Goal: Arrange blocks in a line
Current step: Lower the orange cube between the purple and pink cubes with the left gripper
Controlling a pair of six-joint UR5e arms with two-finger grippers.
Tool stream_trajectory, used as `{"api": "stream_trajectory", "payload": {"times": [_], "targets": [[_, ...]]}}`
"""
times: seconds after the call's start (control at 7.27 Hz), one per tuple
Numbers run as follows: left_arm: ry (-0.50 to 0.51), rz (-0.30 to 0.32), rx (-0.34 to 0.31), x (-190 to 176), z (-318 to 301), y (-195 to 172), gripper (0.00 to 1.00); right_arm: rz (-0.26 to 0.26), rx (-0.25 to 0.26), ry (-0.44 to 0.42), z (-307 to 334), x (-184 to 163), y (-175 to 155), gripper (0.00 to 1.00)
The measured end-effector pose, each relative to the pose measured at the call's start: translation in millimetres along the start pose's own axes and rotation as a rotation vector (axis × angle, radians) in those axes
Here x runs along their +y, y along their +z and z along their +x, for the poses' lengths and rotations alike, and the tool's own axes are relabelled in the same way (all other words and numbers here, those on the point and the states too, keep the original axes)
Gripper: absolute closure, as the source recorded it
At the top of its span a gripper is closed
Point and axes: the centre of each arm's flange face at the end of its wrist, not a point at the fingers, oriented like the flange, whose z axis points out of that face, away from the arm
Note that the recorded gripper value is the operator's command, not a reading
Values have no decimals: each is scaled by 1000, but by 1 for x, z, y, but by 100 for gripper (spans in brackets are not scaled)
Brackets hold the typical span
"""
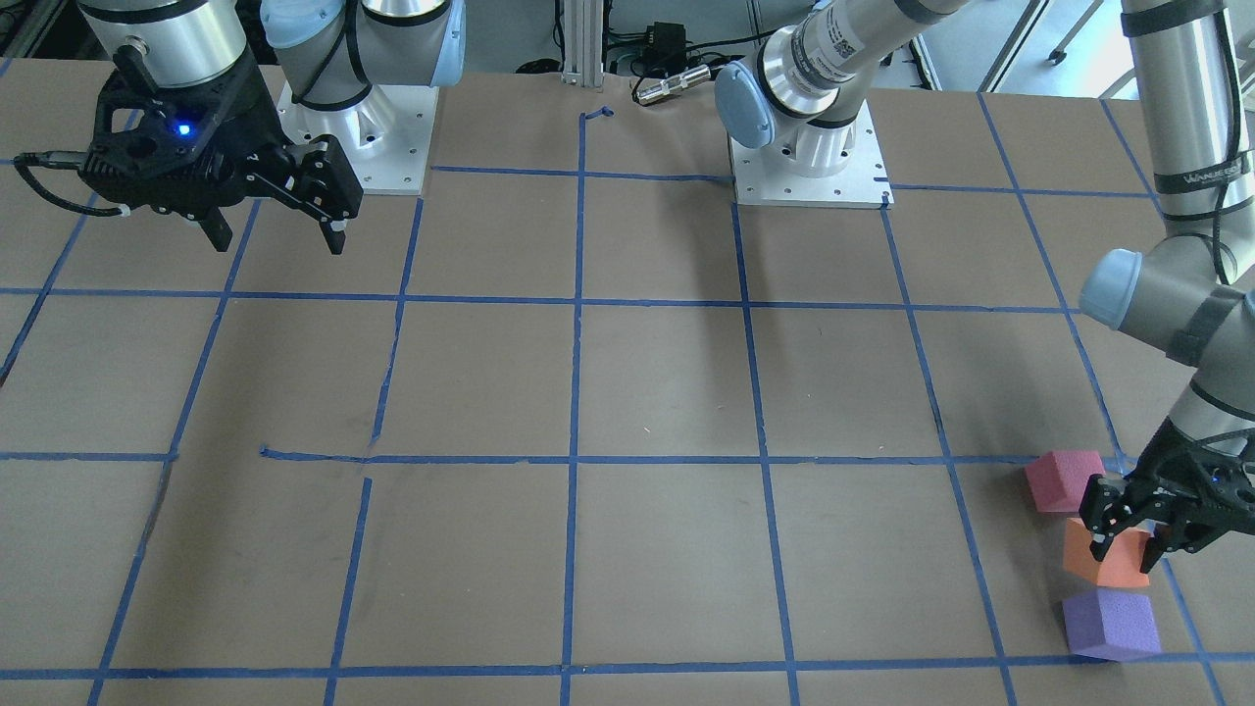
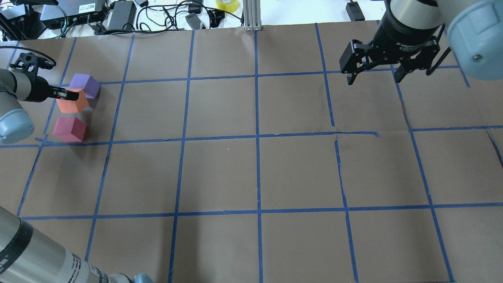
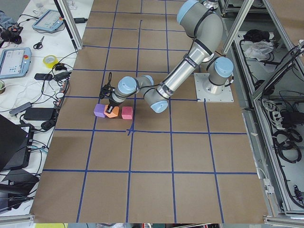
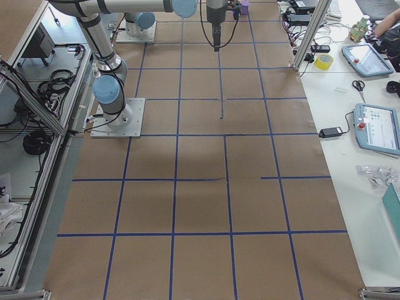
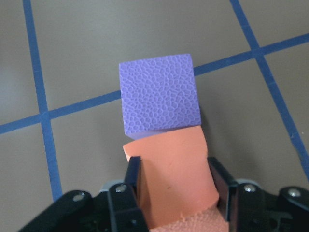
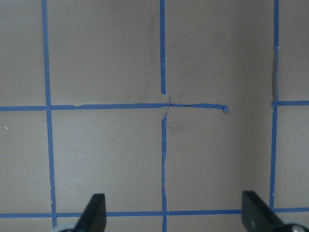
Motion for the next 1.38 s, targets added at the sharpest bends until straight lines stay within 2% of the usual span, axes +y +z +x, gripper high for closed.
{"api": "stream_trajectory", "payload": {"times": [0.14,0.28,0.41,0.55,0.83,1.1,1.38], "targets": [[-10,-2,2,2,0,1,99,-2,1,-1,0,0,1,0],[-27,-4,4,2,1,2,57,-4,2,-1,0,0,2,0],[-41,-9,6,3,1,3,53,-5,2,-1,0,1,2,0],[-48,-13,4,4,1,3,32,-5,4,-1,0,1,2,0],[-55,-21,8,5,1,3,0,-6,9,-1,1,1,3,0],[-69,-37,7,6,1,-4,0,-6,13,-1,2,1,3,0],[-67,-92,-45,-2,3,-35,0,-5,13,-2,1,1,2,0]]}}
